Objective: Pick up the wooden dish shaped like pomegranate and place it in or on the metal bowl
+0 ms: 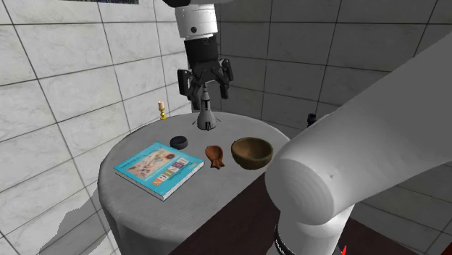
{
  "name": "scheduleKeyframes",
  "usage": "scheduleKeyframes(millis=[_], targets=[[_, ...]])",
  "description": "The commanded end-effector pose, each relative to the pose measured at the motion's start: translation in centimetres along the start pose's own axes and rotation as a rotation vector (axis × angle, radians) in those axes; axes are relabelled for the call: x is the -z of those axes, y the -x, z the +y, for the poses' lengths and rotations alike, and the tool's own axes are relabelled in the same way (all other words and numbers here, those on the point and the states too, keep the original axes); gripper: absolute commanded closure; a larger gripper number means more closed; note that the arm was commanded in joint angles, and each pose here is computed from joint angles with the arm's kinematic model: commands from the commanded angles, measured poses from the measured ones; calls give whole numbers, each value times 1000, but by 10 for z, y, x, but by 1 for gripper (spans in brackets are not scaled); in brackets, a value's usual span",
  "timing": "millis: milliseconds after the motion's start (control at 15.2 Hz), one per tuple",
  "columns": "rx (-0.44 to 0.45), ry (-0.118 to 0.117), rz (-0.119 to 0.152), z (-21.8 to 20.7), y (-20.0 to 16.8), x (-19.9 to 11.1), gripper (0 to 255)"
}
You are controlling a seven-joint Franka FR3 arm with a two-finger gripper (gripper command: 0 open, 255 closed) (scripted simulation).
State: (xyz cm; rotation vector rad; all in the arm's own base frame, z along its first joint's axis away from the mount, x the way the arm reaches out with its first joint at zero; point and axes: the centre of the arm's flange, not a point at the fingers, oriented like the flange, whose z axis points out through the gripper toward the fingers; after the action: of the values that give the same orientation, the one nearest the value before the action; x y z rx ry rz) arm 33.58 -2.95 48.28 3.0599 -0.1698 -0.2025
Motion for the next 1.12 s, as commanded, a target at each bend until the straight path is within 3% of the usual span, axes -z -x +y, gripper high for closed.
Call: scheduleKeyframes(millis=[0, 1056], targets=[[-25, 8, 11, 3, -14, -21, 0], [-222, 74, 75, 41, -127, -187, 0]])
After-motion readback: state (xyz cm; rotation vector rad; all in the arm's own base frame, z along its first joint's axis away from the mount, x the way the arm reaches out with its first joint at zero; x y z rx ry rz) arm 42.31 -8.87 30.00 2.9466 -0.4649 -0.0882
